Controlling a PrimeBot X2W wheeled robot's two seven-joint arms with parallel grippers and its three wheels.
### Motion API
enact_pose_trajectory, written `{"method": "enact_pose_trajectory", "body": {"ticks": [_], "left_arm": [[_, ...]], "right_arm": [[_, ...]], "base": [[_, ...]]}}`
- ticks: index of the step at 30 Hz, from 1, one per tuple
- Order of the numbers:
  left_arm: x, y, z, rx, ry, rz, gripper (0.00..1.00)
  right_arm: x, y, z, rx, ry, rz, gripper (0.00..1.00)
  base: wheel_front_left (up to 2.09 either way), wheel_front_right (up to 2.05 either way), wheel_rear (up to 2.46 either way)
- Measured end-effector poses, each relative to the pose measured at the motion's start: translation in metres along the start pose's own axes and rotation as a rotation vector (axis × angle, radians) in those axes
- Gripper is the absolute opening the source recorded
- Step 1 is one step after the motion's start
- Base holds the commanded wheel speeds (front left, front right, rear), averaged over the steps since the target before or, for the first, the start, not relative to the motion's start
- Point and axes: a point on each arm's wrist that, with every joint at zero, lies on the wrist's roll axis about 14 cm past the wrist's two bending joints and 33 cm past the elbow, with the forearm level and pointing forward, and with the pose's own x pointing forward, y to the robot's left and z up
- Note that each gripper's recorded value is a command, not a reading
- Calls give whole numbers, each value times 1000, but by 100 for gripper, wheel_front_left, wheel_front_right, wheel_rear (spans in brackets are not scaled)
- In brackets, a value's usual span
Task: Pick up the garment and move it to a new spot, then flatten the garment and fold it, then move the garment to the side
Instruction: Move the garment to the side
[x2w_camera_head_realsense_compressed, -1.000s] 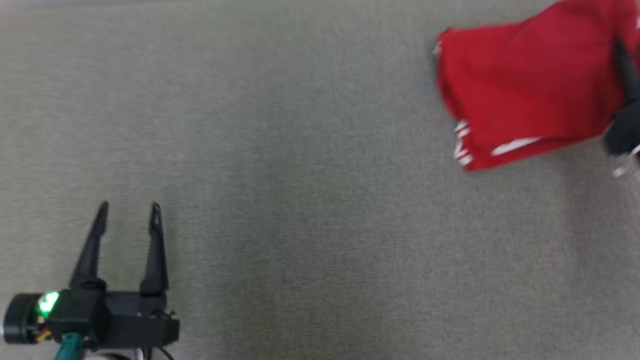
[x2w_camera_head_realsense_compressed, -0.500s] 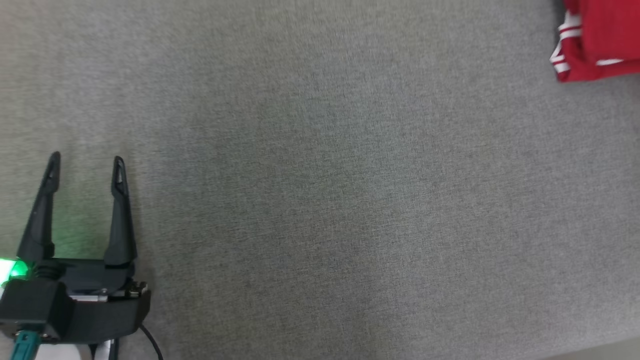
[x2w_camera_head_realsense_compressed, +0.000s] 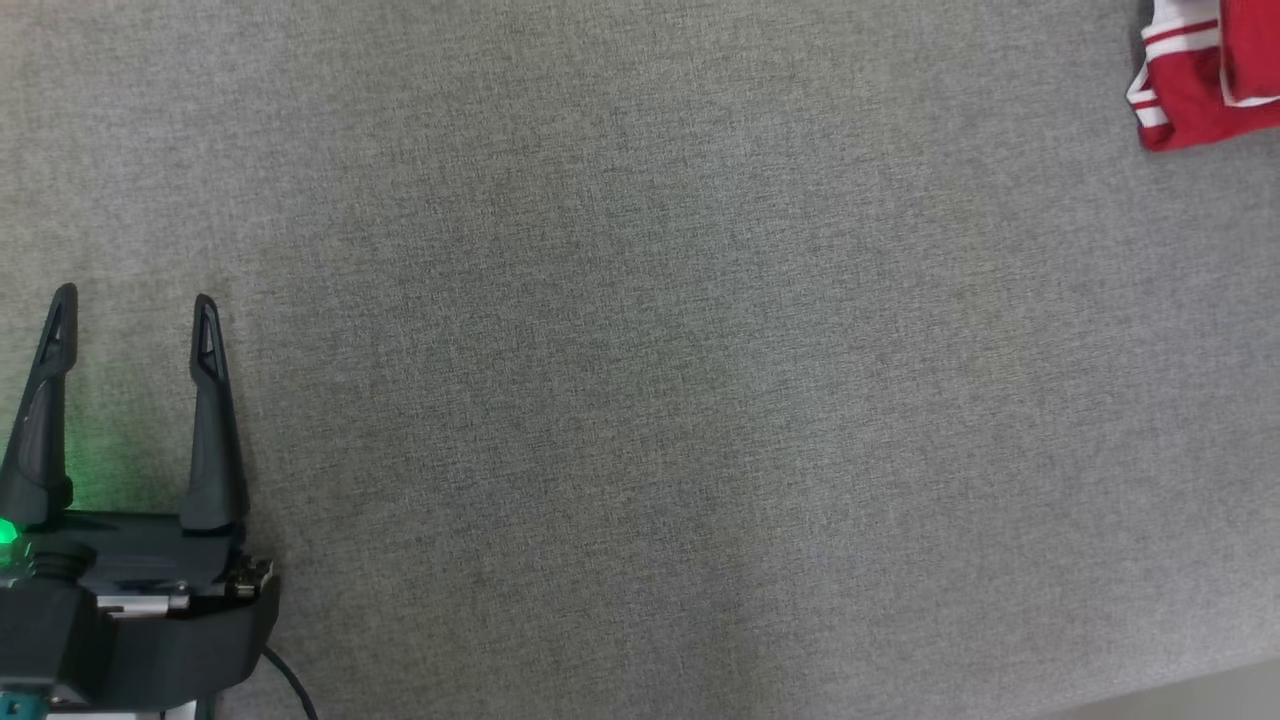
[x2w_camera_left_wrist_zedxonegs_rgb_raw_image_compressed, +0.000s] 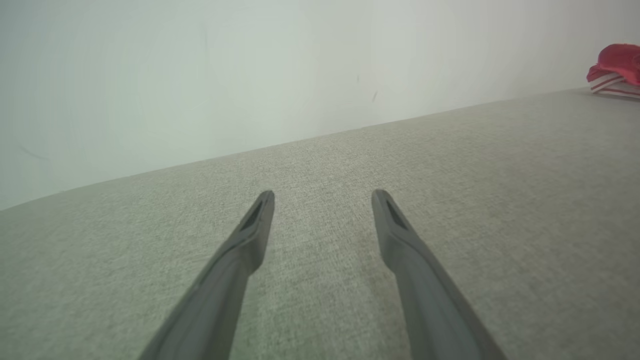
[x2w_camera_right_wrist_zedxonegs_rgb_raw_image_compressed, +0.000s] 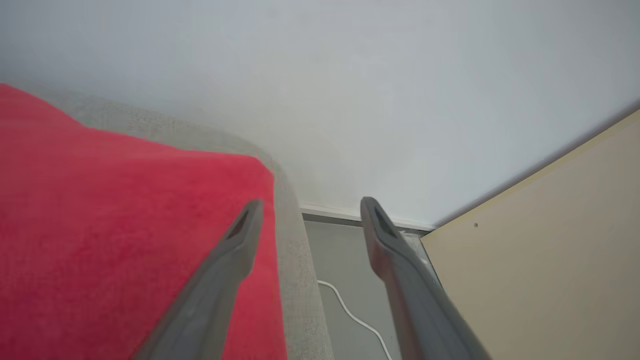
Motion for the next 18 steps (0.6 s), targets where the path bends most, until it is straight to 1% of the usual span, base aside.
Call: {"method": "enact_pose_trajectory", "body": {"ticks": [3,7,8,11,13,15,18], "left_arm": [[0,1,2,1,-3,7,100],[-2,3,8,-4,-6,21,100],[-4,5,12,-11,-8,32,100],[-13,8,15,-27,6,57,100],[-20,9,18,-34,12,68,100],[-28,11,23,-44,16,86,100],[-42,14,31,-52,21,111,100]], "right_arm": [[0,-4,16,-10,-63,-11,100],[-4,-5,44,27,-165,-19,100],[-8,-1,60,48,-218,-8,100],[-17,8,82,74,-290,21,100],[-26,16,96,116,-337,44,100],[-36,29,108,146,-380,79,100],[-56,48,127,219,-451,128,100]], "base": [[0,0,0],[0,0,0],[0,0,0],[0,0,0],[0,0,0],[0,0,0],[0,0,0]]}}
